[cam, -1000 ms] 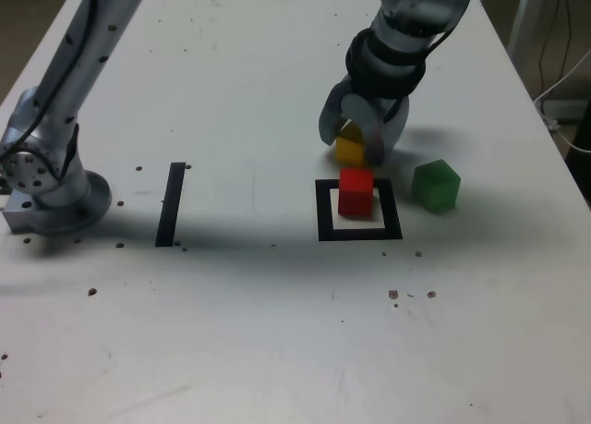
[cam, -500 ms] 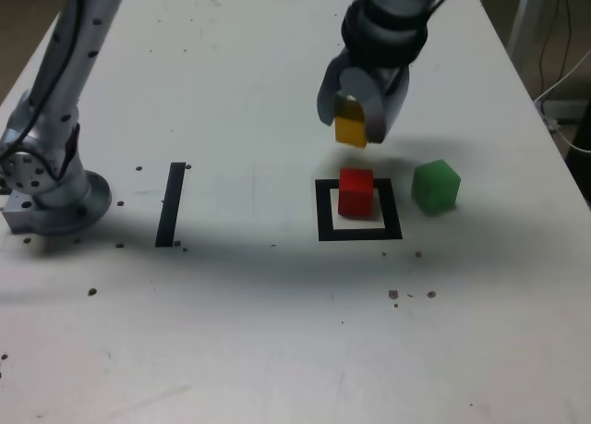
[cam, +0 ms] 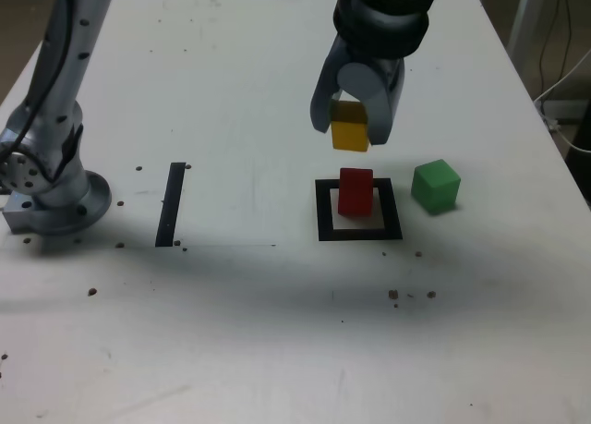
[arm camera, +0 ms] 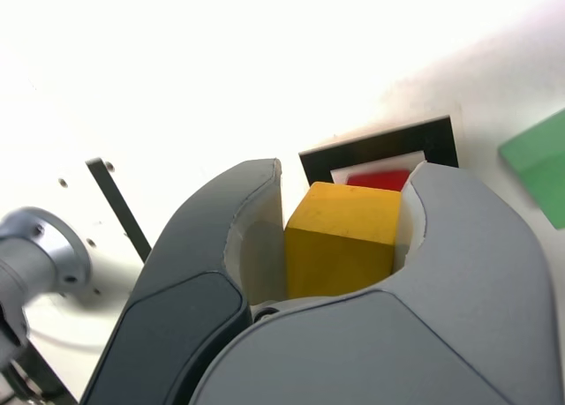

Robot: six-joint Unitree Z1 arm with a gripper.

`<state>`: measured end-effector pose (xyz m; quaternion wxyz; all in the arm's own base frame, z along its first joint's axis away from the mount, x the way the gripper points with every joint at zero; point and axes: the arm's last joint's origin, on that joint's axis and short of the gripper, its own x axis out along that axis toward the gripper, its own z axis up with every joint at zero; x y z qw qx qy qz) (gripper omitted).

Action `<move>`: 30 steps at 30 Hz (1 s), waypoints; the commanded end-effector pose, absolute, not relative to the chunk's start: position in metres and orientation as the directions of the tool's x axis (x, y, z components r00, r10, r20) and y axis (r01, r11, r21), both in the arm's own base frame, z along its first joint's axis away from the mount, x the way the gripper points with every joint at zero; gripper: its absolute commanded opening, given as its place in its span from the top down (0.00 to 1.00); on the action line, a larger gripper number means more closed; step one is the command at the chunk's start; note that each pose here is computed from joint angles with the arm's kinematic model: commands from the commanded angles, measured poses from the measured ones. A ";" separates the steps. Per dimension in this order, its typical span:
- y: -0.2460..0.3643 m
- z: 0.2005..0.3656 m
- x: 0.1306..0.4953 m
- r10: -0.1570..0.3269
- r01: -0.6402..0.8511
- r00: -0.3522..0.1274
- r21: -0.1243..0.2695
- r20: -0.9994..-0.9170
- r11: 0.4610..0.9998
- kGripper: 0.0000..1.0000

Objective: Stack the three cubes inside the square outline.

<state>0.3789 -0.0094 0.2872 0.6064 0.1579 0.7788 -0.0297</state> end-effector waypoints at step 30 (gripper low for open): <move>-0.017 0.252 0.396 0.137 0.197 -0.267 0.085 -0.954 0.977 0.72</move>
